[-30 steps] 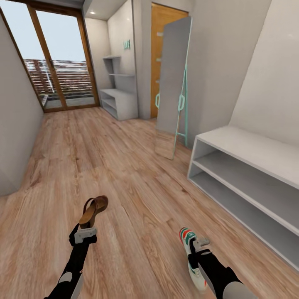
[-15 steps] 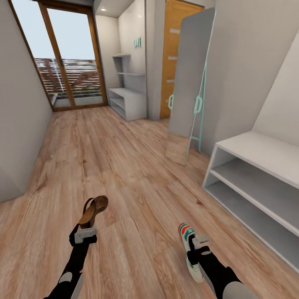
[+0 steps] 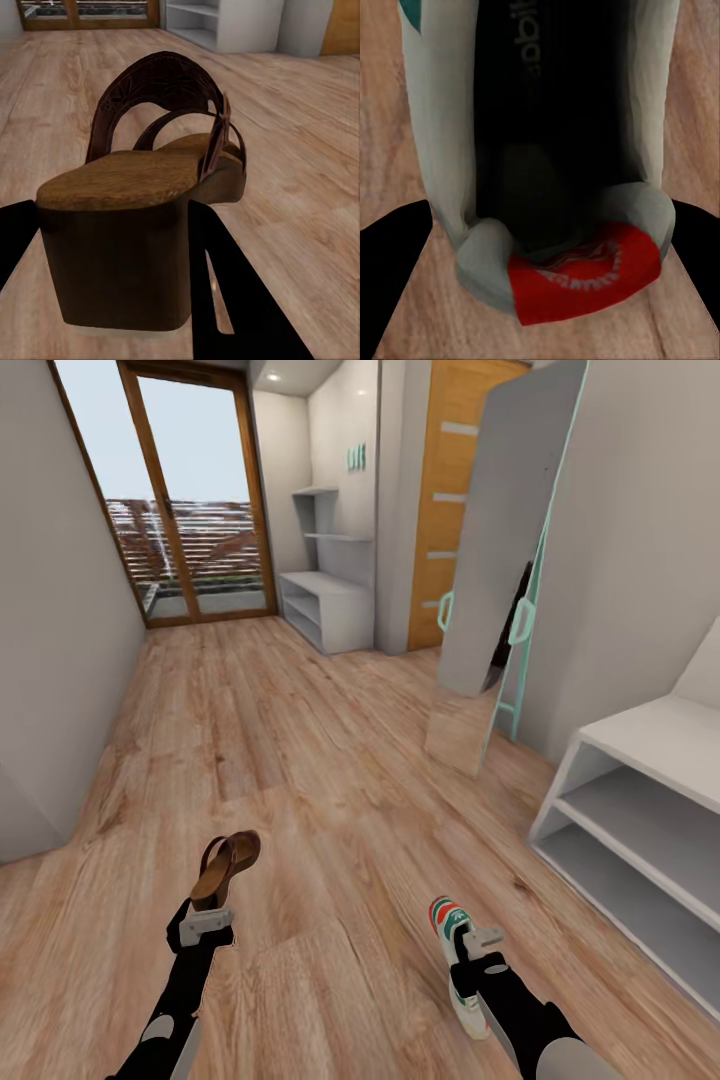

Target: Pick up the two gym shoes and the two sandals from the corridor floor and place them onto the hallstand (shoe rack) in the corridor, making sure they are on the rack and not on the floor. Arrange them so the two gym shoes are next to each other and the two sandals are next to each other.

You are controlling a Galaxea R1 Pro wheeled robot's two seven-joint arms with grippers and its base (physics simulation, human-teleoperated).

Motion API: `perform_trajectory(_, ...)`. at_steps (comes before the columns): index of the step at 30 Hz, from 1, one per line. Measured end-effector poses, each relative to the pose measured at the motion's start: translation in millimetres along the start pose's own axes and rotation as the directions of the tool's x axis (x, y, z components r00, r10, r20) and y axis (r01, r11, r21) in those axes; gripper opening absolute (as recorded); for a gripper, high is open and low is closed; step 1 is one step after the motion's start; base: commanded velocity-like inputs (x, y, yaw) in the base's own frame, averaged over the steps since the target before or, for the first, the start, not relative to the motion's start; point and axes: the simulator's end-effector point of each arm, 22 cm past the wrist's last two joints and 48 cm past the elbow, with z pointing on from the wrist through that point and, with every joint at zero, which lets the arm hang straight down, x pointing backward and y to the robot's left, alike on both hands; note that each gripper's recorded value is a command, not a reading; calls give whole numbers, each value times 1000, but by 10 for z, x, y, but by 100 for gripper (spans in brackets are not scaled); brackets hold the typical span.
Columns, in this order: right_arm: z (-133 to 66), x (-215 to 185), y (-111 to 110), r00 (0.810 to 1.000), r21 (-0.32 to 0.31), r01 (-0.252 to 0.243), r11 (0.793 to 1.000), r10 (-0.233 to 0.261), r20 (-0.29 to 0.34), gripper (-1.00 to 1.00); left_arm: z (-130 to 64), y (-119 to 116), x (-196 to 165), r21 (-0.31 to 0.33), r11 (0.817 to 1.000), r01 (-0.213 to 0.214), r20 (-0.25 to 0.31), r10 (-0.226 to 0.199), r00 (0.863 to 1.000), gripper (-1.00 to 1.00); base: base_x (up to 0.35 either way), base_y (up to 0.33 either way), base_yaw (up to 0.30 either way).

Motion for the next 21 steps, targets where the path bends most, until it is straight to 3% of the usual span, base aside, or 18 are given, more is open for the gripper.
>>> perform_trajectory(21,3,1,1,1000,0,0,1000,0,0,-100,-1,5,8,-1,1000,0,-2,0,1000,-100,347,143,24)
